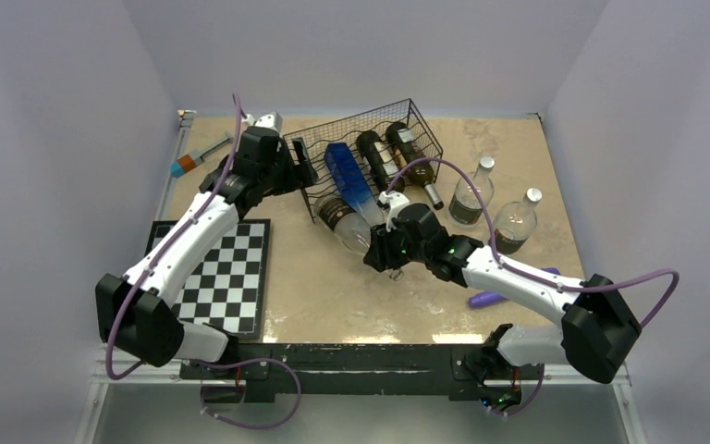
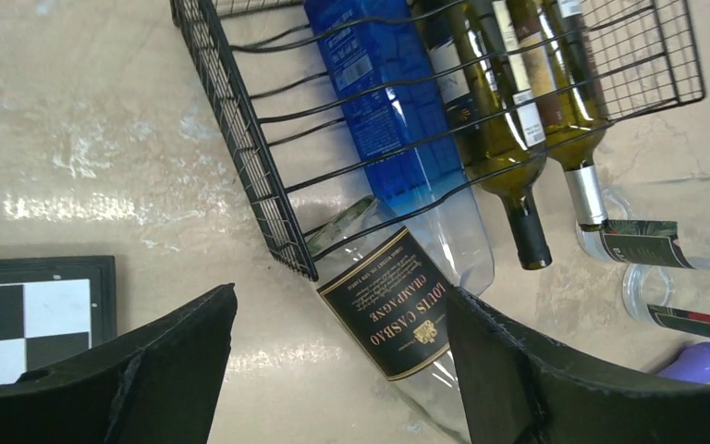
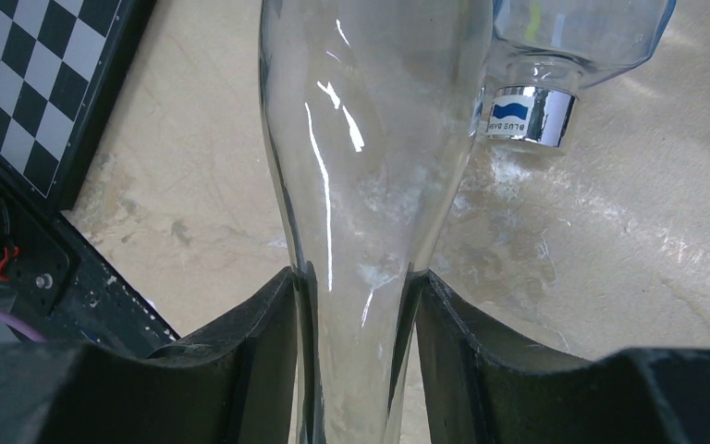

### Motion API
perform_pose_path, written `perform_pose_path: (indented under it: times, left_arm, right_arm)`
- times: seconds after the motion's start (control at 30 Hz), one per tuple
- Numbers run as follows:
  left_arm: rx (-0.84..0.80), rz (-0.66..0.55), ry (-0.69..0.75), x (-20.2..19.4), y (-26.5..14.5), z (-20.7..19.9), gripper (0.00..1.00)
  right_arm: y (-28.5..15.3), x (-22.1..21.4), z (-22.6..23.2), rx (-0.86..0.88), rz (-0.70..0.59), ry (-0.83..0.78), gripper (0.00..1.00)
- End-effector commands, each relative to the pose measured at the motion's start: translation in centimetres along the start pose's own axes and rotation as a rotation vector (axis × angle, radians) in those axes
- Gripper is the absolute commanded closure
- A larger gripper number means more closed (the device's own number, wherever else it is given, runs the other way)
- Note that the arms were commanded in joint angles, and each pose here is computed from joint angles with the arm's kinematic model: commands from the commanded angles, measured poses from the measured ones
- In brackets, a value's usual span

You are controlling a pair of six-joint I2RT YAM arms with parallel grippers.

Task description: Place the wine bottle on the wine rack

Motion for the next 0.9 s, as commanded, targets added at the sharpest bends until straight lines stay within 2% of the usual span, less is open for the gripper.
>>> perform_pose_path:
  times: [0.0,0.13,0.33,0.5,0.73,0.83,0.87]
  left_arm:
    - [-0.068,0.055,-0.094,0.1,1.0,-1.3,0.15]
    - [-0.050,0.090,-0.119,-0.6,2.6,-0.9,0.19]
    - [-0.010,0.139,-0.142,-1.7,4.4,0.1,0.55]
    - [0.069,0.143,-0.127,-2.2,5.1,1.6,0.70]
    - [0.123,0.160,-0.122,-2.7,5.8,2.5,0.81]
    - [0.164,0.159,-0.098,-2.5,5.9,3.2,0.80]
    - [0.169,0.160,-0.090,-2.4,5.9,3.3,0.77]
  right_arm:
    - [-1.9,9.3,4.0,0.130,-0.357,-0.073,1.00]
    - [-1.2,9.8,4.0,0.128,-0.380,-0.079,1.00]
    - [0.9,10.4,3.4,0.114,-0.425,-0.060,1.00]
    - [2.1,10.8,3.4,0.121,-0.453,-0.035,1.00]
    - [3.5,10.6,2.8,0.125,-0.495,0.006,1.00]
    - [4.3,10.6,2.5,0.119,-0.515,0.027,1.00]
    - [4.6,10.6,2.4,0.117,-0.523,0.036,1.00]
Point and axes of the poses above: each gripper's point midway between its finger pads, its own y axis out along the fingers, its own z axis along the line the jaws close on, x = y × z, the point moved 1 cm from there along -y, back along the fingers, and after that the axes turned 3 degrees about y, right-handed, at the moved point
